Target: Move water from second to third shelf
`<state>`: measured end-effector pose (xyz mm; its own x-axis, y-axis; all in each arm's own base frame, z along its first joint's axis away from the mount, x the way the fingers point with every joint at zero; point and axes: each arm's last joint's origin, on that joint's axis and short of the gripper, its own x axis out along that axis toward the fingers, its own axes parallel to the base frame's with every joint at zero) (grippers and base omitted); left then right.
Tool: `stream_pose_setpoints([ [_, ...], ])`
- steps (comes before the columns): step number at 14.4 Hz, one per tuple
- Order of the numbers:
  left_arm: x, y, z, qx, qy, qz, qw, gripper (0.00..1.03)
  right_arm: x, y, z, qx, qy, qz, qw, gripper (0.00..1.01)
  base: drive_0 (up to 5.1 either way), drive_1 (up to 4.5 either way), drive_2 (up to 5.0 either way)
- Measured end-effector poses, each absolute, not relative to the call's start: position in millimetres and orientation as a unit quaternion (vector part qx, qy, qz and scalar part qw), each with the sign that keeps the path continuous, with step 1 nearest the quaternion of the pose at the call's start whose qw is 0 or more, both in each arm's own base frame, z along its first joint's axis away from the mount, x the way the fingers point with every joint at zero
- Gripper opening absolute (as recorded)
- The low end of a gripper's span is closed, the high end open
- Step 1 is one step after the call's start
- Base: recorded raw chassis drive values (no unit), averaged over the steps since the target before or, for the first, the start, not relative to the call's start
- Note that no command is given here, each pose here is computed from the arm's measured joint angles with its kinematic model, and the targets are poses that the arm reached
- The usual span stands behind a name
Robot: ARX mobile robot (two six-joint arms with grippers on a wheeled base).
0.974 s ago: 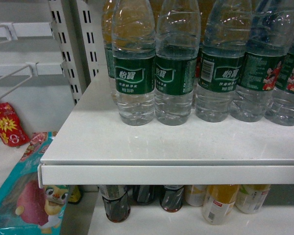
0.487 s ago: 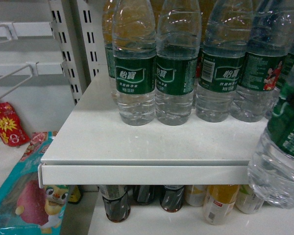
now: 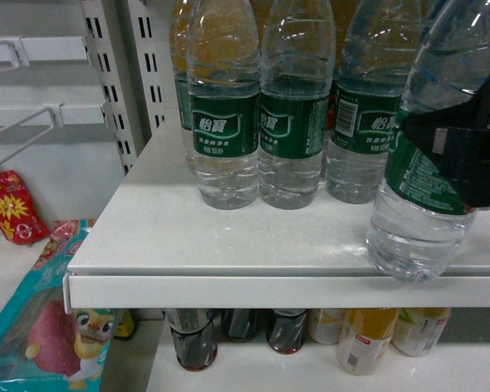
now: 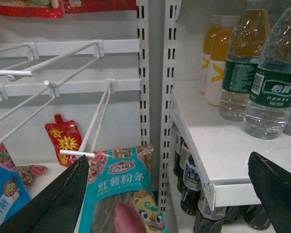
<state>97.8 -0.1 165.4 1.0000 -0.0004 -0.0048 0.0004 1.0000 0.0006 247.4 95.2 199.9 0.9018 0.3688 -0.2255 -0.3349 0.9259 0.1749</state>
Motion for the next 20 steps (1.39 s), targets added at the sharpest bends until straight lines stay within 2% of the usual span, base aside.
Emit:
stream_pose_setpoints([
  [4,98,0,165,0.000,0.002,0.000,1.000,0.98,276,105,204,0.065,0.142,0.173,0.972,0.41,0.0,0.00,0.0],
  [6,98,0,165,0.000,0.002,0.000,1.000,0.98,293,117,203,0.063,0.147,0.168,0.973,0.41,0.0,0.00,0.0],
  [9,98,0,165,0.000,0.002,0.000,1.000,0.98,299,126,203,0.060,0.148,0.170,0.972,0.41,0.0,0.00,0.0],
  [17,98,0,165,0.000,0.002,0.000,1.000,0.98,303,125,202,0.061,0.149,0.169,0.972,0.41,0.0,0.00,0.0],
  [18,98,0,165,0.000,0.002,0.000,1.000,0.98,303,125,202,0.061,0.149,0.169,0.972,0.45,0.0,0.00,0.0],
  [20,98,0,165,0.000,0.002,0.000,1.000,0.98,304,122,202,0.061,0.149,0.164,0.973,0.72,0.0,0.00,0.0],
])
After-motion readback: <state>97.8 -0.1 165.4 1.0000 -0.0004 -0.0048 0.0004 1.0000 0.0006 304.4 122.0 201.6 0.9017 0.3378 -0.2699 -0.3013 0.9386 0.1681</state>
